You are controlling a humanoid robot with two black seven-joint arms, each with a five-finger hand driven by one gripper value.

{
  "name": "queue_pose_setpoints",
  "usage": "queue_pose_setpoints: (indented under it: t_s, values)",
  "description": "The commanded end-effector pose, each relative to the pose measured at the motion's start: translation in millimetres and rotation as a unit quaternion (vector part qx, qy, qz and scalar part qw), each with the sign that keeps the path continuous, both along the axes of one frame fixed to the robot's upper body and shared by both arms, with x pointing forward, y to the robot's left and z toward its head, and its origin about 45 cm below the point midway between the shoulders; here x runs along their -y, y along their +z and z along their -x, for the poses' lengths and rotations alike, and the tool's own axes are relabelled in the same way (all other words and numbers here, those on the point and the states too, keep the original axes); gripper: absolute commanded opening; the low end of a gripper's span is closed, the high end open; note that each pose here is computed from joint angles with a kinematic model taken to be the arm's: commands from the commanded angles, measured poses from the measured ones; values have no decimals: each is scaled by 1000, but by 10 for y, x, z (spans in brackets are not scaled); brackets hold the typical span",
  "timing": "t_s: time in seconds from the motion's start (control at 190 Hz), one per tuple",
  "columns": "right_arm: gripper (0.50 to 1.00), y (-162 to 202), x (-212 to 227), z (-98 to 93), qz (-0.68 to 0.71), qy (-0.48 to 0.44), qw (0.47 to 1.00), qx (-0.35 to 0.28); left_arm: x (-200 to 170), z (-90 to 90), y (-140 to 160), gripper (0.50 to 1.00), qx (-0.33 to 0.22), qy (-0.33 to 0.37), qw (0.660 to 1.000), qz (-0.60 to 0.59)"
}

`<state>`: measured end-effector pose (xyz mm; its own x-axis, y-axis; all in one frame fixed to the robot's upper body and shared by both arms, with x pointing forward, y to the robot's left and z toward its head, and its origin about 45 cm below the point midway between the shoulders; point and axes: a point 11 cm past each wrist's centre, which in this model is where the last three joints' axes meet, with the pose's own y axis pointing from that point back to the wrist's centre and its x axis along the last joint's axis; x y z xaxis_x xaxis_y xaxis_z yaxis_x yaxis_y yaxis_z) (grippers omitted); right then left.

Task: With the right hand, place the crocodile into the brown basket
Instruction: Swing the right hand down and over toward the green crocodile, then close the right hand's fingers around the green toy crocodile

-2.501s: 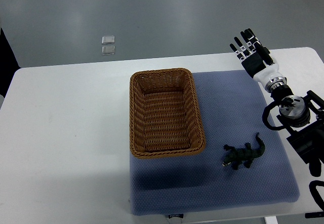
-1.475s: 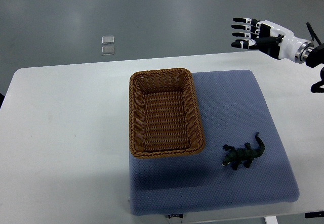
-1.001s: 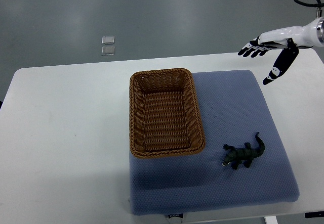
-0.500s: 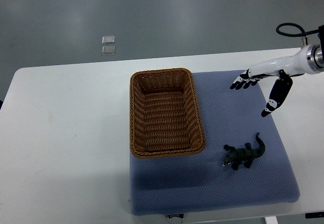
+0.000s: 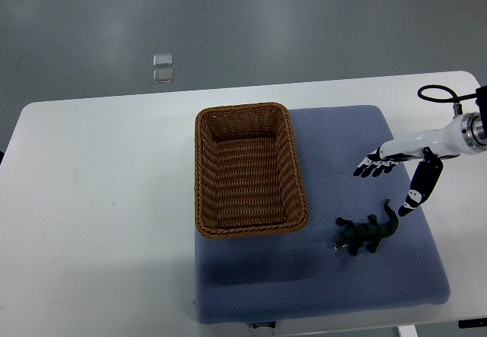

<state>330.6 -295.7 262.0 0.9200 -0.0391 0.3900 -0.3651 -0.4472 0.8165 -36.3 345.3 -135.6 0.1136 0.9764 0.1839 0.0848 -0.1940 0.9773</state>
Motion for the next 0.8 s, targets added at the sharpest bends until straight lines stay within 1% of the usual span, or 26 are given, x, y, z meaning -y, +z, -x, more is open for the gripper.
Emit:
queue_pose_setpoints:
  t_s: [0.0,0.195,0.484,0.795]
  values:
    - [926,-61,-15,30,-24,-8,1000,-1,-8,0,1,1000,0,0,1000,-1]
    - [926,-188,-22,54,-43,-27,999,7,-8,0,1,1000,0,0,1000,-1]
    - [926,-426,-19,178,-56,-41,998,-9,-8,-1,1,1000,0,1,1000,-1]
    - [924,-613,-5,255,-64,-51,997,-13,-18,-2,2,1000,0,1,1000,-3]
